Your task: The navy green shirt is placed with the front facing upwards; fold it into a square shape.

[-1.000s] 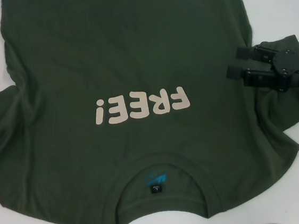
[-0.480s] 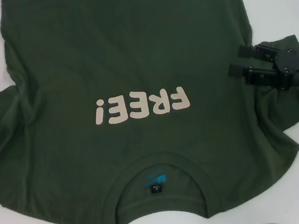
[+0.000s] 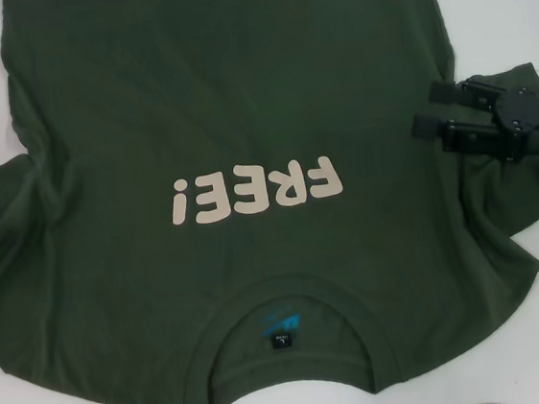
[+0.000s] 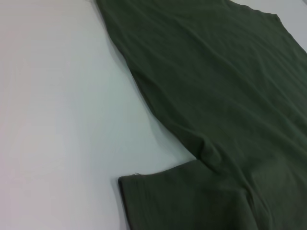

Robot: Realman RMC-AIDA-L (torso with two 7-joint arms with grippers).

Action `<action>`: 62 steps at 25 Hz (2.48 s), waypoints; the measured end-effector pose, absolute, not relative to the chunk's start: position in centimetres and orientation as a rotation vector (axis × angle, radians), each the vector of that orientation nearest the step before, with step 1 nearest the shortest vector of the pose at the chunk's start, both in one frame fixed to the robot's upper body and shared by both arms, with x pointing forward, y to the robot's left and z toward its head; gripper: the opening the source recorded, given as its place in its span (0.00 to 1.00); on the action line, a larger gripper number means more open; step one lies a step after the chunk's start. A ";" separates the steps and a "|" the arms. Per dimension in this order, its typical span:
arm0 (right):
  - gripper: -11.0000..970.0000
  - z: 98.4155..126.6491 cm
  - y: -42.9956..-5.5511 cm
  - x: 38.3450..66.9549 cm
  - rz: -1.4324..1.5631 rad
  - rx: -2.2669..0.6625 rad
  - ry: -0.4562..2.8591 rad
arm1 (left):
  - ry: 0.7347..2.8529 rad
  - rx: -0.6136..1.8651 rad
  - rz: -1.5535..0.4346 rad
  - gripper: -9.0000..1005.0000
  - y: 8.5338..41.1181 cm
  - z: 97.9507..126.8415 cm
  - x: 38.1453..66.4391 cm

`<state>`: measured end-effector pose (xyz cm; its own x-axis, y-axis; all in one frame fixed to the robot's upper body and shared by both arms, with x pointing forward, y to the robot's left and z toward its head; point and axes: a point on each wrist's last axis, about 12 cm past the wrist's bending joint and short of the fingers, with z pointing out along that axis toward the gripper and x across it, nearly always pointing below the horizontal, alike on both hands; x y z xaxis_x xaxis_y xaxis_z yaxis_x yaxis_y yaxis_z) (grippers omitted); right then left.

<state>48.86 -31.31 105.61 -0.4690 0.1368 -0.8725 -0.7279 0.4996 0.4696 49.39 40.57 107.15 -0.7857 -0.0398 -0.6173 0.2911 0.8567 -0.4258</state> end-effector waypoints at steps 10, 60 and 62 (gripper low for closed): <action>0.95 105.5 -31.3 48.8 1.115 -0.500 1.774 | 2.388 0.182 -0.676 0.84 40.6 107.3 49.5; 0.95 105.5 -31.3 48.6 1.117 -0.487 1.761 | 2.361 0.129 -0.744 0.02 39.9 108.0 50.3; 0.95 105.5 -31.3 48.6 1.117 -0.488 1.761 | 2.334 0.110 -0.784 0.03 39.6 108.4 50.6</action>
